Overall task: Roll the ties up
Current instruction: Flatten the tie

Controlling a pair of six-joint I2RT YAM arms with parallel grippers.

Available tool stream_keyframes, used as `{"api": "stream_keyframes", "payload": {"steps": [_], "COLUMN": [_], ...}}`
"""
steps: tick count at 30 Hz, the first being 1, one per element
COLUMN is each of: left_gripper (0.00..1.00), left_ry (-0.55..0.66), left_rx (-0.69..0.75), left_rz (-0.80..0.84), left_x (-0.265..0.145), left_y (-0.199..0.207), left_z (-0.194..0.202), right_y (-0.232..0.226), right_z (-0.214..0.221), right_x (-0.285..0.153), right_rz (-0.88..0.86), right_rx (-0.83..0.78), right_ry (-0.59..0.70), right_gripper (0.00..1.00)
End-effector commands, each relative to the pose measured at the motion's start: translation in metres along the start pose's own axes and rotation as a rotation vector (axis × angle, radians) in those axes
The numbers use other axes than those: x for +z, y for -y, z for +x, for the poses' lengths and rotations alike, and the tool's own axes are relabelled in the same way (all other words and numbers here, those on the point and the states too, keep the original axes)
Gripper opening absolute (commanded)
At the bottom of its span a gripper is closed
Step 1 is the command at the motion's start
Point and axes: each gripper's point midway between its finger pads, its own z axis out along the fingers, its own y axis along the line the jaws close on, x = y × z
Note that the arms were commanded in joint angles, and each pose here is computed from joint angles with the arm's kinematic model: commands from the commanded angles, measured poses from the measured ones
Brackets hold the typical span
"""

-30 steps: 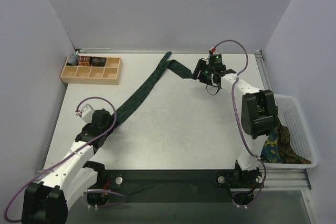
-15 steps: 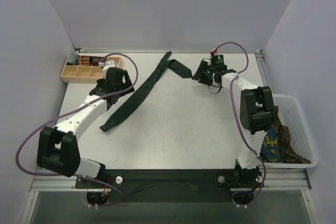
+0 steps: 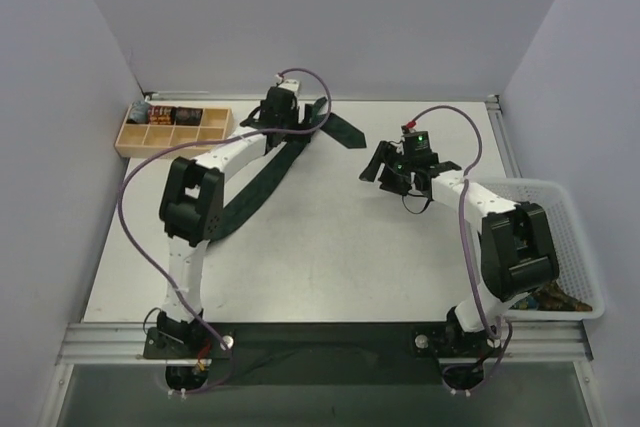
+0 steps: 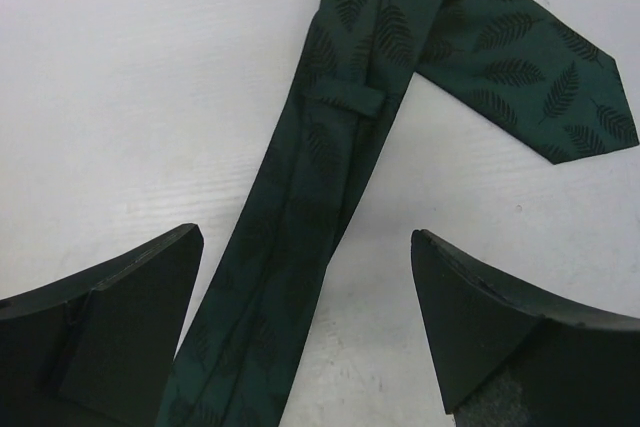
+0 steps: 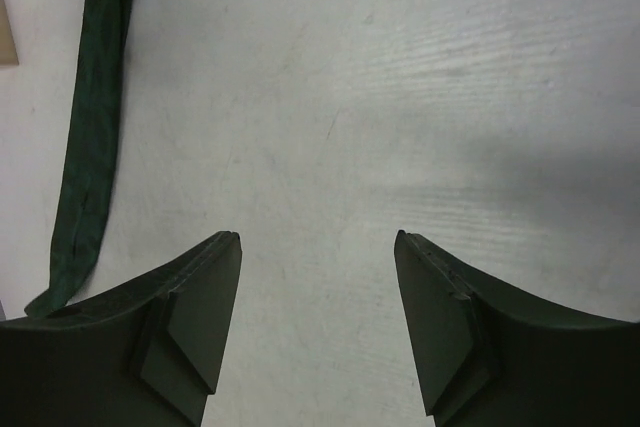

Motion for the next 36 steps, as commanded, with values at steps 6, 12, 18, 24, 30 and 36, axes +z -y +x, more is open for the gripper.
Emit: {"api": "stream_keyframes", "payload": {"steps": [6, 12, 18, 24, 30, 36], "left_gripper": [0.86, 0.81, 0.71, 0.65, 0.65, 0.66], "left_ry": [0.067, 0.001, -0.215, -0.519, -0.613, -0.557], "left_rx": [0.127, 0.161, 0.157, 0.152, 0.239, 0.275], "left_rz": [0.143, 0.152, 0.175, 0.168, 0.2, 0.265], "left_x": [0.047, 0.069, 0.074, 0.016, -0.071, -0.145], "left_y": [0.034, 0.035, 0.034, 0.03, 0.047, 0.06], "left_z": [-0.016, 0.01, 0.066, 0.162, 0.219, 0.235], "right_y": [-0.016, -0.023, -0.021, -0.011, -0.006, 0.002], "right_z": [0.041, 0.063, 0.073, 0.072, 0.047, 0.02], "right_x": [-0.043, -0.059, -0.071, -0.08, -0.083, -0.071], "right_rz": [-0.041, -0.082, -0.097, -0.05, 0.029, 0.147], "right_rx": [-0.084, -0.147, -0.173, -0.175, -0.162, -0.106], "right_ry": [-0.014, -0.036, -0.027, -0.011, 0.079, 0.137], "right_gripper": [0.66, 0.66, 0.65, 0.66, 0.65, 0.63]}}
